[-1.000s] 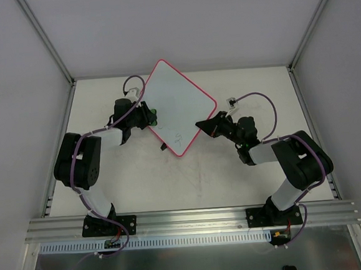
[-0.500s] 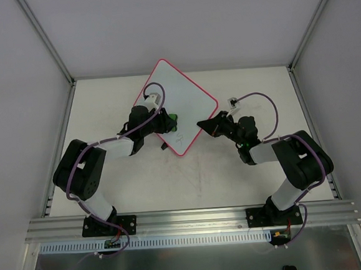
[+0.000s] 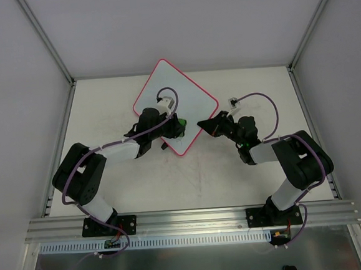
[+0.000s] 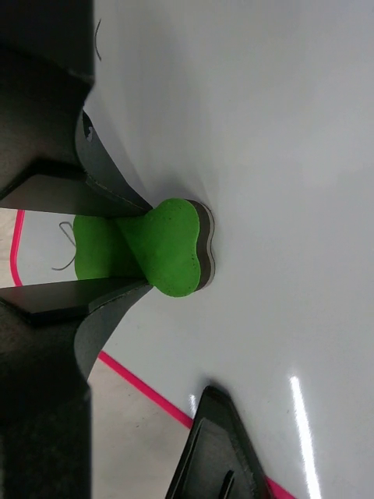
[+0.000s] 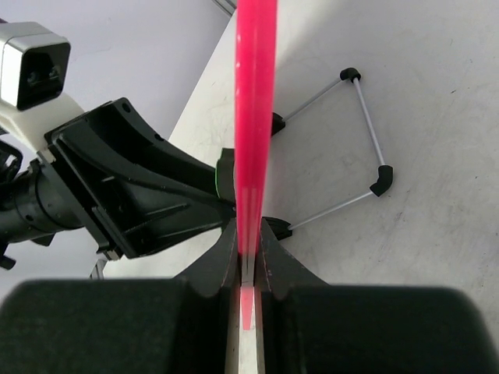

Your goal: Erase the whiteboard

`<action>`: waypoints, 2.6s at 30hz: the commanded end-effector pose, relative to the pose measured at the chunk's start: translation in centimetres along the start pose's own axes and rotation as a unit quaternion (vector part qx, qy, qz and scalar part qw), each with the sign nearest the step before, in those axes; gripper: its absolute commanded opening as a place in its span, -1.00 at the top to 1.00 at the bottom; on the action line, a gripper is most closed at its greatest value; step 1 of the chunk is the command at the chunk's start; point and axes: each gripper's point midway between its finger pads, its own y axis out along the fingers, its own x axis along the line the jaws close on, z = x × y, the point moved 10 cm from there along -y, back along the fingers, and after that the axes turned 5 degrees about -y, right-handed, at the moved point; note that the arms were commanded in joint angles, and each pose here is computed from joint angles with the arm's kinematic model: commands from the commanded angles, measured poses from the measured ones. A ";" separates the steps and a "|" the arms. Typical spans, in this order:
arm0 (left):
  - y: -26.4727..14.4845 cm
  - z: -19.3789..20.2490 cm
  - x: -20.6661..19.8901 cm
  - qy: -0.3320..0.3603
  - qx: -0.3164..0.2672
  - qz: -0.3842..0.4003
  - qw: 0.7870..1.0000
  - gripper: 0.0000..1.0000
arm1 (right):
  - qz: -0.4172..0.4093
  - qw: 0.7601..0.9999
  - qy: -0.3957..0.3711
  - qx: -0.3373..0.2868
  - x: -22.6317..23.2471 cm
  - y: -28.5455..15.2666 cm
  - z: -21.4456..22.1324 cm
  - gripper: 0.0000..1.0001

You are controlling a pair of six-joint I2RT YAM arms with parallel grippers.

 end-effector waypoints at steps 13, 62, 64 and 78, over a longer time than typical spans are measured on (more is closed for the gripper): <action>-0.7 9.6 0.3 0.005 0.180 -0.078 0.980 1.00 | -0.180 0.975 -0.094 -0.095 5.9 0.1 -3.9 1.00; 0.2 -3.2 1.4 -0.019 0.062 -0.070 0.995 1.00 | -0.181 0.976 -0.090 -0.088 5.7 0.3 -3.6 1.00; 0.5 -3.8 1.3 -0.017 0.056 -0.071 0.996 1.00 | -0.179 0.976 -0.090 -0.088 5.7 0.3 -3.6 1.00; -0.7 -2.9 6.7 -0.082 0.053 -0.078 0.992 1.00 | -0.181 0.975 -0.090 -0.089 5.8 0.3 -3.6 1.00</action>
